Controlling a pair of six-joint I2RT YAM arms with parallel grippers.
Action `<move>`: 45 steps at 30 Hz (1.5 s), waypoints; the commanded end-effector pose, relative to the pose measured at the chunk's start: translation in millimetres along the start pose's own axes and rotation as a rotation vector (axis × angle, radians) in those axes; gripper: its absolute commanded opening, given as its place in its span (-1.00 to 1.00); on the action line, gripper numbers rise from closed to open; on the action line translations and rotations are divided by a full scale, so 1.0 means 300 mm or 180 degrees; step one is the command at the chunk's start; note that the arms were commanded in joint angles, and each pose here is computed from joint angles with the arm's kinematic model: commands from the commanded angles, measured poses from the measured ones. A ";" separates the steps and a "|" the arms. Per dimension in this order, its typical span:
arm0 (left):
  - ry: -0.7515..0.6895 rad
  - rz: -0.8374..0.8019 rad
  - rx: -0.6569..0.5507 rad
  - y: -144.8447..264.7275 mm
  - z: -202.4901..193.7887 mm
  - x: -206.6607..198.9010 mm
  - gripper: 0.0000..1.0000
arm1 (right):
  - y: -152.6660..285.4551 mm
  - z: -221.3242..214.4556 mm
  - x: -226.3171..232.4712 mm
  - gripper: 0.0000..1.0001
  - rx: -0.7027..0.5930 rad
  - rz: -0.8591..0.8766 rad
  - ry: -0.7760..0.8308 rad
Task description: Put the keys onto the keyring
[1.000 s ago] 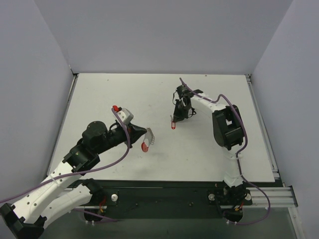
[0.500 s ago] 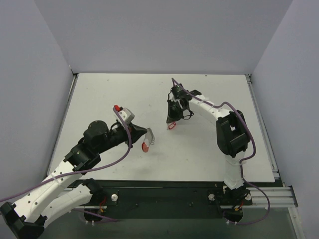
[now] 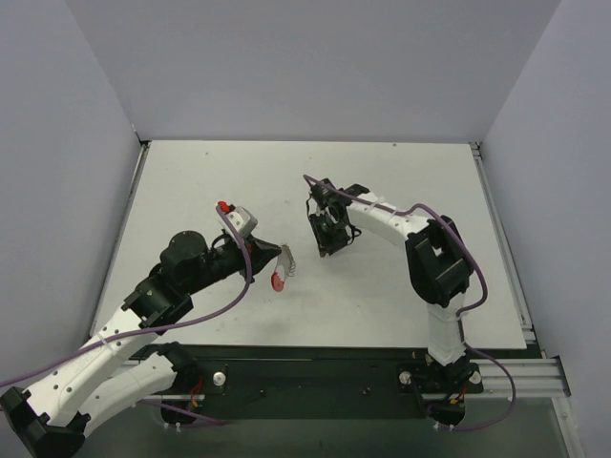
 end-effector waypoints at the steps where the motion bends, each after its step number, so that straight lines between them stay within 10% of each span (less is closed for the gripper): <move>1: -0.0061 -0.0003 -0.0220 0.008 0.066 -0.007 -1.00 | 0.093 0.033 -0.024 -0.35 -0.0312 -0.0203 -0.0013; 12: -0.0052 0.0008 -0.0207 0.007 0.060 -0.005 -1.00 | 0.041 0.050 -0.004 0.20 -0.0327 -0.0159 -0.0256; 19: -0.0052 0.0008 -0.0207 0.007 0.058 -0.004 -1.00 | 0.002 0.041 -0.006 -0.24 -0.0305 -0.0233 -0.0415; 45: -0.0046 0.0004 -0.0197 -0.001 0.051 -0.004 -1.00 | -0.113 0.020 -0.026 -0.50 -0.0633 -0.0565 -0.0680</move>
Point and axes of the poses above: each gripper's point midway between its finger pads, its own y axis back along the fingers, its own x axis along the line the jaws close on, z = x × y, the point moved 4 cm from there along y, back along the fingers, and after that the axes turned 4 degrees about -y, right-handed, at the moved point
